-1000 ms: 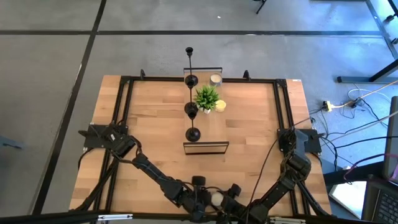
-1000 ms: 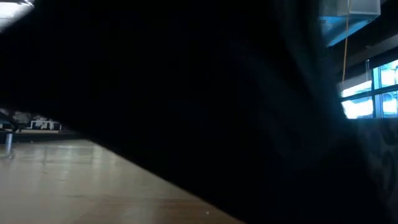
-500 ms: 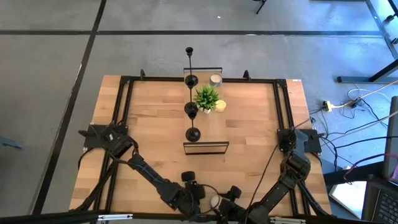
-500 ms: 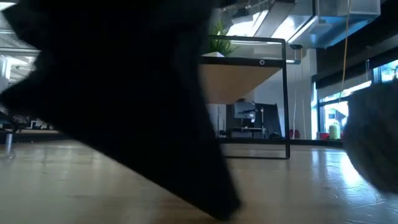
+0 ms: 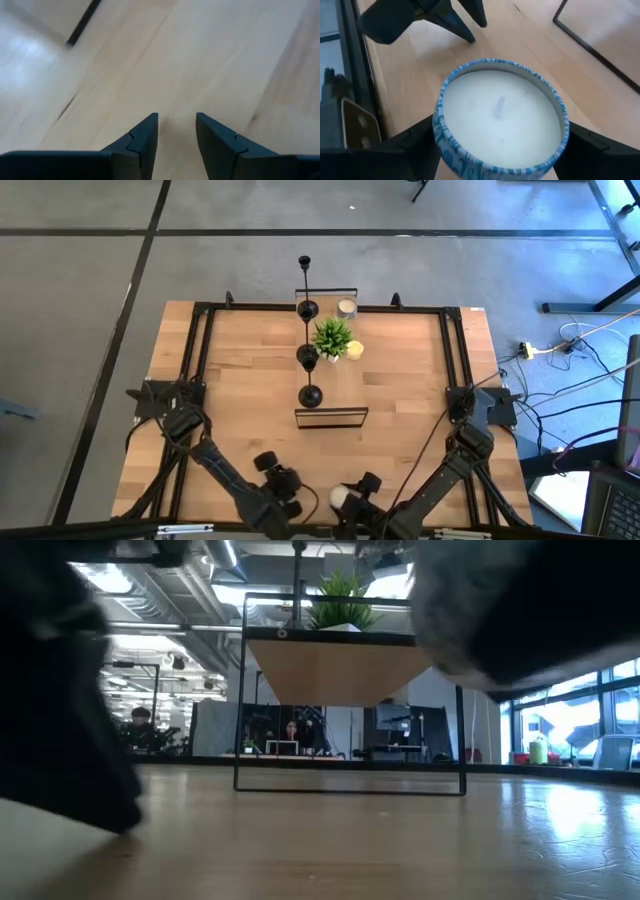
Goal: Pick & Place candle stick holders
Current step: Put the blue scented candle on the shelf
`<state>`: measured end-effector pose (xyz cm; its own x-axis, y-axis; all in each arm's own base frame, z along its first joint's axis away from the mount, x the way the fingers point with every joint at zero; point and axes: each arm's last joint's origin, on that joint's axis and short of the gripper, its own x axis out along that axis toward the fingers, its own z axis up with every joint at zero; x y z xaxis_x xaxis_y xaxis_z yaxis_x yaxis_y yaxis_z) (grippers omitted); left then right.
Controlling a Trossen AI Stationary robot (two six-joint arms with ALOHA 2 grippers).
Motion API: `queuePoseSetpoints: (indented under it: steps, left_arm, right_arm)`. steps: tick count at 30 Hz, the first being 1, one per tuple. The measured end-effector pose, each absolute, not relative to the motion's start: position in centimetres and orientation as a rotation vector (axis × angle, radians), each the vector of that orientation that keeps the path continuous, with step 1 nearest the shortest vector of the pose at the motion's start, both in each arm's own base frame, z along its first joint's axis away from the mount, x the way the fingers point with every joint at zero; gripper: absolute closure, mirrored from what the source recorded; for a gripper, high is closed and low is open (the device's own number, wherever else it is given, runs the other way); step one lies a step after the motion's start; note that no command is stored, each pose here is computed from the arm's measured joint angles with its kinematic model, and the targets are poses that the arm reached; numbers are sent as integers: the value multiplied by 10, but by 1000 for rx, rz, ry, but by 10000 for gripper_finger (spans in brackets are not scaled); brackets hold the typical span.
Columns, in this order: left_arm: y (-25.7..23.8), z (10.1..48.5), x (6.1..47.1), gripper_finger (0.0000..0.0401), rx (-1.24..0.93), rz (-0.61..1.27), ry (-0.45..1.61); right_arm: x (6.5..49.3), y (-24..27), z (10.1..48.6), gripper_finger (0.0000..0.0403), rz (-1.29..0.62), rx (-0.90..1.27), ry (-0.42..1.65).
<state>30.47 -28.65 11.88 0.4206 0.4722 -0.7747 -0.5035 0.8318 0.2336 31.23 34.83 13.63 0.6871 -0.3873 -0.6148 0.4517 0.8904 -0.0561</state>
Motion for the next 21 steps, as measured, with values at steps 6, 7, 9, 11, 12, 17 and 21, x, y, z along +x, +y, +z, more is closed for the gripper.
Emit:
queuePoseSetpoints:
  steps: [6, 7, 9, 11, 12, 17, 21]
  left_arm:
    - [-293, 121, 284, 274, -36, 674, 957]
    - [-294, 121, 282, 274, -30, 680, 956]
    - [-294, 122, 279, 274, -18, 693, 939]
    - [-293, 123, 278, 274, -2, 702, 928]
    - [-293, 123, 277, 274, 4, 704, 928]
    - [-289, 125, 276, 274, 37, 722, 934]
    - [-287, 129, 275, 274, 67, 734, 930]
  right_arm:
    - [324, 342, 139, 107, -479, 105, 647]
    - [326, 341, 140, 107, -483, 109, 641]
    - [328, 338, 138, 107, -489, 114, 635]
    - [329, 335, 133, 108, -496, 111, 639]
    - [329, 334, 129, 109, -493, 122, 646]
    - [332, 331, 98, 120, -453, 188, 709]
    - [330, 331, 90, 132, -457, 213, 696]
